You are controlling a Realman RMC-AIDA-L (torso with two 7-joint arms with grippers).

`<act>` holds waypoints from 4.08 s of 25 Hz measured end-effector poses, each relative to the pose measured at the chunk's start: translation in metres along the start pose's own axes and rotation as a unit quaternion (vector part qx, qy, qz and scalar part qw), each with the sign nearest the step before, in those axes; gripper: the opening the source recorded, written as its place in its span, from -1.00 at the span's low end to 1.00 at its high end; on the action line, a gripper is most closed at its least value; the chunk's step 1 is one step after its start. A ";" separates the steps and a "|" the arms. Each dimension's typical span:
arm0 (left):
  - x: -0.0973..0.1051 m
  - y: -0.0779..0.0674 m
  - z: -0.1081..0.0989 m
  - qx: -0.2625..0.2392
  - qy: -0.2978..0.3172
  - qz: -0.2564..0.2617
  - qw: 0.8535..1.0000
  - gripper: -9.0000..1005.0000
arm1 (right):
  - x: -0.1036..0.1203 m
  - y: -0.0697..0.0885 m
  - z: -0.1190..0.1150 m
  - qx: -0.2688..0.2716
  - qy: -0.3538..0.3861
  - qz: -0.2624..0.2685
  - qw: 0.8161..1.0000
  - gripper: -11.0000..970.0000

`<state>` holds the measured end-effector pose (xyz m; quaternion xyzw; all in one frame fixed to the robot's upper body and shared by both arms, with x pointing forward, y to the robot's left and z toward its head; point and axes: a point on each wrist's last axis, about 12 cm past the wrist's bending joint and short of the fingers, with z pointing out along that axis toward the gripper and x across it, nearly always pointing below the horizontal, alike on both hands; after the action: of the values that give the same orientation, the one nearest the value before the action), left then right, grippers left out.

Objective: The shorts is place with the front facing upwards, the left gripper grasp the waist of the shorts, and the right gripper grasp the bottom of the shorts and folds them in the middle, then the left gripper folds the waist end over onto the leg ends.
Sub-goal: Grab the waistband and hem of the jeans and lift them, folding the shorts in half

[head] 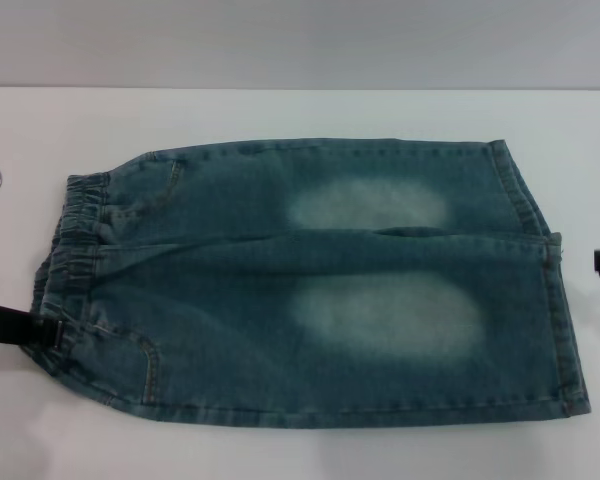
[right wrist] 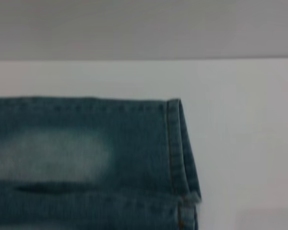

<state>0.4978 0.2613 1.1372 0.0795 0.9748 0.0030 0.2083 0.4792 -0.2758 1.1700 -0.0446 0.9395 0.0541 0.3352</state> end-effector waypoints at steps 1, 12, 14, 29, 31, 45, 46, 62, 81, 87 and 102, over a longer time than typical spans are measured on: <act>0.000 0.000 0.000 0.000 0.000 0.000 1.000 -0.81 | 0.001 0.000 -0.001 0.000 0.007 0.000 1.000 0.30; -0.004 -0.001 0.001 0.001 -0.003 0.004 1.000 -0.86 | 0.014 0.013 0.001 -0.017 0.059 -0.015 0.998 0.30; -0.004 -0.001 0.001 0.000 -0.004 0.003 1.000 -0.86 | 0.016 0.013 0.002 -0.018 0.063 -0.015 0.998 0.30; -0.007 0.000 0.004 -0.001 -0.001 0.004 1.000 -0.86 | 0.029 0.018 0.006 -0.025 0.102 -0.016 0.994 0.30; -0.008 0.000 0.004 -0.001 -0.001 0.004 1.000 -0.86 | 0.031 0.017 0.007 -0.025 0.108 -0.015 0.994 0.30; -0.011 -0.002 0.003 0.000 -0.003 0.008 1.000 -0.86 | 0.040 0.016 0.010 -0.025 0.134 -0.014 0.991 0.29; -0.011 -0.002 0.003 0.000 -0.003 0.008 1.000 -0.86 | 0.040 0.016 0.010 -0.025 0.135 -0.014 0.990 0.29; -0.012 -0.005 0.003 0.003 -0.006 0.012 1.000 -0.86 | 0.042 0.020 0.014 -0.031 0.138 -0.018 0.990 0.29; -0.014 -0.006 0.003 0.005 -0.008 0.014 1.000 -0.86 | 0.047 0.028 0.026 -0.041 0.153 -0.029 0.987 0.29; -0.015 -0.007 0.002 0.005 -0.008 0.015 1.000 -0.86 | 0.048 0.029 0.027 -0.043 0.156 -0.031 0.986 0.29; -0.015 -0.007 0.001 0.004 -0.009 0.016 1.000 -0.86 | 0.050 0.029 0.031 -0.046 0.163 -0.049 0.984 -0.05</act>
<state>0.5109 0.2523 1.1417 0.0962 0.9716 0.0017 0.2162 0.4567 -0.2452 1.1161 -0.1137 0.9749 0.0725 0.1773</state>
